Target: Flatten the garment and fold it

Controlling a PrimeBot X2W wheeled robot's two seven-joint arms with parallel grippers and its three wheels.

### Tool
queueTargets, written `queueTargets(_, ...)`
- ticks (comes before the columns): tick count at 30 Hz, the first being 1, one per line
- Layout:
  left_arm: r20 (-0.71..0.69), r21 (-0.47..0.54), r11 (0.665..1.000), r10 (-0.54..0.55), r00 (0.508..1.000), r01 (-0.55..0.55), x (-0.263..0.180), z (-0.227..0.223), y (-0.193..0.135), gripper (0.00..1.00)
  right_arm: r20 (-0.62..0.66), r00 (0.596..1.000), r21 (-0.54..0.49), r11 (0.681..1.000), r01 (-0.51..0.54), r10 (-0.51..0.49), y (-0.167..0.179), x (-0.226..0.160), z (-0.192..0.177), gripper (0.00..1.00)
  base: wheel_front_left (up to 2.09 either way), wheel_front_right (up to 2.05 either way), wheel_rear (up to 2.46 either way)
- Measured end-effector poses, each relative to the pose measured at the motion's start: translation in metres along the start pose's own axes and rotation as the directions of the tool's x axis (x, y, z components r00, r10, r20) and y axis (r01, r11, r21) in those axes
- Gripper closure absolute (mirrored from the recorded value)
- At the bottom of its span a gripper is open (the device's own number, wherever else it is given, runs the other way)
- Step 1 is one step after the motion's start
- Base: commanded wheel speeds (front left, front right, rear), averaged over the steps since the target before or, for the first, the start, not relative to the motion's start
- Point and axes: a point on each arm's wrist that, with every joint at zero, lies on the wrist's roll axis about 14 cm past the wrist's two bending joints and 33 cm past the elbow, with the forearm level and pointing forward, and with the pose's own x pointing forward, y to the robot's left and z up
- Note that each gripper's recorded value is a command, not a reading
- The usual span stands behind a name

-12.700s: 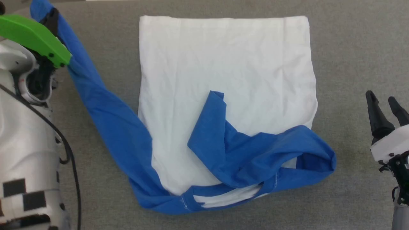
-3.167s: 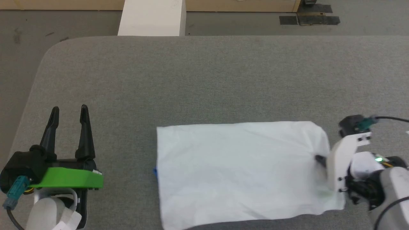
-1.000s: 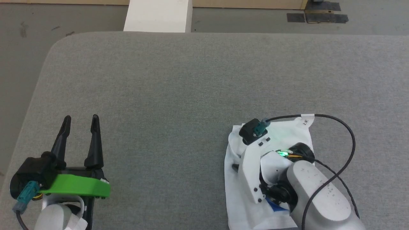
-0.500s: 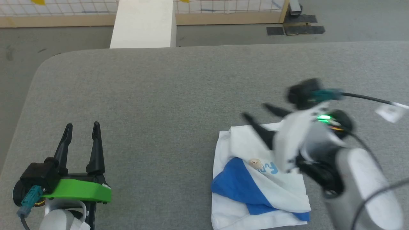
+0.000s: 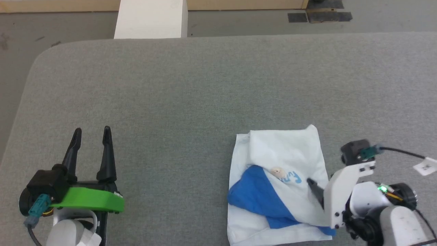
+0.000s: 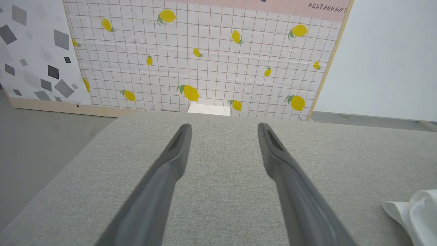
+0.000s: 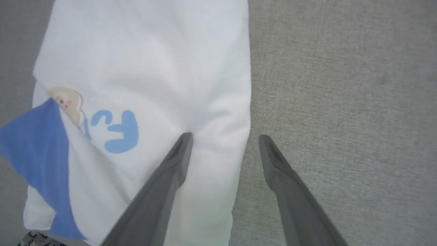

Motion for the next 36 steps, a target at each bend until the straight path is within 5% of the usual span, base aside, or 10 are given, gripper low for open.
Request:
queueTargets(9,-0.012,0.008,1.000,0.020,1.000,-0.020,0.000,-0.004,0.008,0.00,-0.135,0.990,-0.038,0.999,-0.037,0.031,0.013,0.031,-0.025,0.00,0.00,0.00,0.00)
queueTargets(10,-0.014,0.009,1.000,0.023,1.000,-0.023,-0.001,-0.004,0.009,0.00,-0.142,0.989,-0.041,0.998,-0.042,0.035,0.015,0.033,-0.026,0.62,0.00,0.00,0.00)
queueTargets(11,-0.014,0.010,1.000,0.025,1.000,-0.024,-0.001,-0.005,0.010,0.00,-0.141,0.989,-0.042,0.998,-0.044,0.038,0.015,0.034,-0.025,1.00,0.00,0.00,0.00)
queueTargets(15,-0.009,0.010,1.000,0.026,1.000,-0.026,-0.001,-0.002,0.010,0.00,-0.110,0.991,-0.071,0.994,-0.079,0.071,0.027,0.035,-0.016,1.00,0.00,0.00,0.00)
queueTargets(21,0.005,0.002,1.000,-0.003,1.000,0.003,0.004,0.001,0.000,0.00,-0.078,0.995,-0.257,0.963,-0.077,0.059,0.020,0.021,0.003,1.00,0.00,0.00,0.00)
queueTargets(28,0.012,-0.008,0.993,-0.122,0.992,0.122,0.027,-0.004,-0.036,0.00,-0.042,0.988,-0.312,0.941,0.128,-0.149,-0.069,-0.018,0.031,1.00,0.00,0.00,0.00)
queueTargets(36,0.027,-0.012,0.951,-0.309,0.951,0.310,0.070,-0.019,-0.092,0.00,-0.011,0.914,-0.119,0.908,0.401,-0.405,-0.178,-0.060,0.032,1.00,0.00,0.00,0.00)
